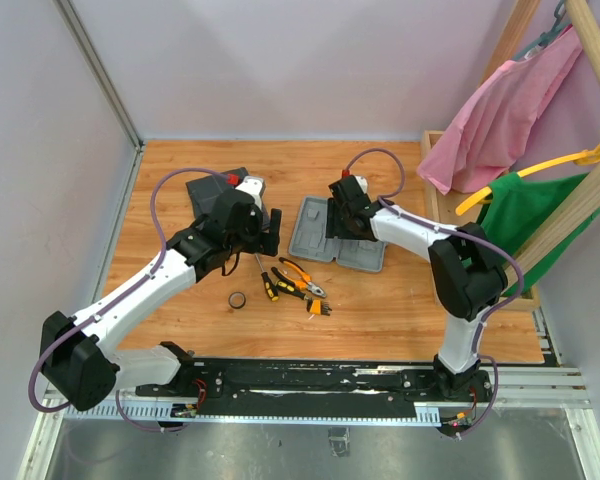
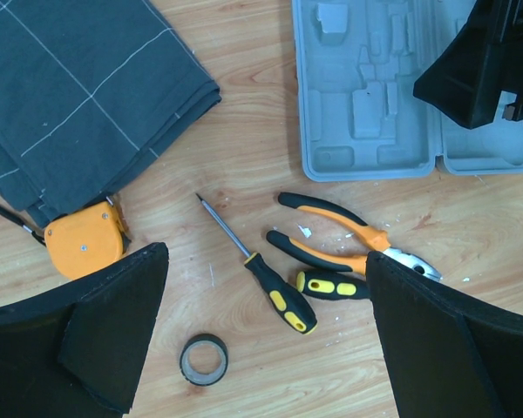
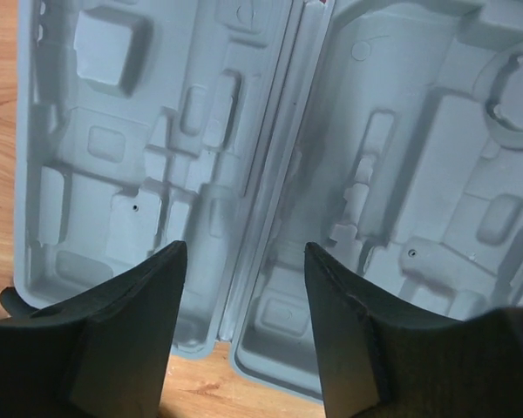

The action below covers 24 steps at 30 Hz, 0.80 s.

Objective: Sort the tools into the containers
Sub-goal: Adjust the storage box at the center of the board.

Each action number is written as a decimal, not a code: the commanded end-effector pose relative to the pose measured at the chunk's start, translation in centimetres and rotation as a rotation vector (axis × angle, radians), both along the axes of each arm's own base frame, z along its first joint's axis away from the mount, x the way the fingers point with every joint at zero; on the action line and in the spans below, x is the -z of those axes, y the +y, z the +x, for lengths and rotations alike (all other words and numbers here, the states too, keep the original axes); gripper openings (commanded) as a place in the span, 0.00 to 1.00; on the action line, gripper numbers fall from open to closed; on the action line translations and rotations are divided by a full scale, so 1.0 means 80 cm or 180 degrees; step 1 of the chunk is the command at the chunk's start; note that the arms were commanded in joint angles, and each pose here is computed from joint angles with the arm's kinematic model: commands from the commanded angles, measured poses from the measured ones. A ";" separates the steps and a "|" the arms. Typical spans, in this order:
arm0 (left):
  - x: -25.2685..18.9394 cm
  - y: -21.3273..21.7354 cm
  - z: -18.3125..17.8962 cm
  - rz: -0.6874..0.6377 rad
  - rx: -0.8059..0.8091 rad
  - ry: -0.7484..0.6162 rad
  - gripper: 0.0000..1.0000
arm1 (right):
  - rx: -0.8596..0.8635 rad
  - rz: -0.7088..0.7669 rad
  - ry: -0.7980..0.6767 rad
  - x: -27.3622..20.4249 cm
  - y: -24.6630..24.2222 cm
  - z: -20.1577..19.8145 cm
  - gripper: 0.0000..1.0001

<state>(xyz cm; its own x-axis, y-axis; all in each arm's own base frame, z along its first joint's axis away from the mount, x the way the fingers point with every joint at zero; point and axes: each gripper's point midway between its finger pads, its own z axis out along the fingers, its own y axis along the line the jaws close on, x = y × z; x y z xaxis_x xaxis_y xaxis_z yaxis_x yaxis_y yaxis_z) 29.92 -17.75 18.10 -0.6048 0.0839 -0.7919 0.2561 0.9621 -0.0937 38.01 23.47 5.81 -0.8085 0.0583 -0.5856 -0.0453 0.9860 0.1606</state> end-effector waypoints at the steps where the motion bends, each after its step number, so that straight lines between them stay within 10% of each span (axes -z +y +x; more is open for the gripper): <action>1: 0.002 0.003 0.004 -0.0023 -0.0046 0.0012 0.99 | 0.0004 -0.0062 -0.0019 0.002 0.008 0.007 0.55; 24: 0.006 0.004 0.005 -0.0042 -0.0046 0.0051 0.99 | -0.0285 -0.0683 0.0087 0.033 -0.011 0.022 0.28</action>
